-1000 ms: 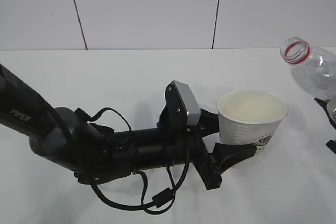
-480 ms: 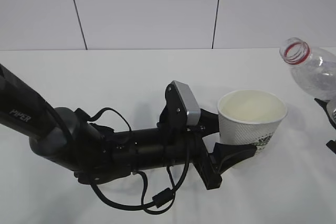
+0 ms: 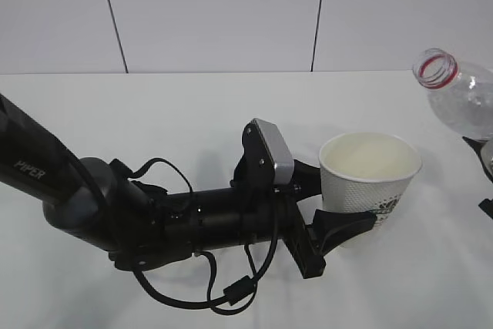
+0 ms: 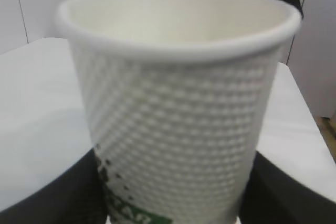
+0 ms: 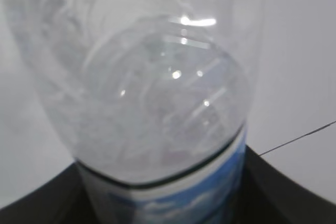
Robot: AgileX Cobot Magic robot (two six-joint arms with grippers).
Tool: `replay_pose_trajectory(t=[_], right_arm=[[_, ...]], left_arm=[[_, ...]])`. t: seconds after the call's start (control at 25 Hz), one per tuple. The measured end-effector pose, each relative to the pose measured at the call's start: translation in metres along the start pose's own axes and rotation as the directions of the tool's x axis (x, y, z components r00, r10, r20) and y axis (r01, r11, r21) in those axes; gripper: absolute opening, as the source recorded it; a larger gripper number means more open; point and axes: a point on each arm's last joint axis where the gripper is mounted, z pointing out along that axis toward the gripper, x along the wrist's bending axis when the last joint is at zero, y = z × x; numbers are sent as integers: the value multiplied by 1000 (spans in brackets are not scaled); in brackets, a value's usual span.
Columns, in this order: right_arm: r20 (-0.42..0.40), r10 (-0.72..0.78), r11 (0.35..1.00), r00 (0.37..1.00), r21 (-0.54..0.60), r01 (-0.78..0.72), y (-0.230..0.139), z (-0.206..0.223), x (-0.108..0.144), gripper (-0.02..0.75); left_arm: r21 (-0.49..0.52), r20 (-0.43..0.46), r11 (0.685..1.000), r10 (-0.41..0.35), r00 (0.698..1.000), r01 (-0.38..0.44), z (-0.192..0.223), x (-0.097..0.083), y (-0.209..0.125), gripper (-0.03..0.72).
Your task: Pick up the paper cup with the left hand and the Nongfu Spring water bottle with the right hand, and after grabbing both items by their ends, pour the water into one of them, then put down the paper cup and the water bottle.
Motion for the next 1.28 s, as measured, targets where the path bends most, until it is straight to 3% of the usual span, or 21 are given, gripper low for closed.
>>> replay_pose_trajectory(t=[0.56,1.28], right_arm=[[39,-177,984,983,-21,178,2,0,-3,451],[58,-275,961,960,8,275,1,0,-5,450]], left_arm=[[4,12,1000,6,1000,-6,0,-1,0,482],[6,20,1000,9,1000,-9,0,-2,-1,482]])
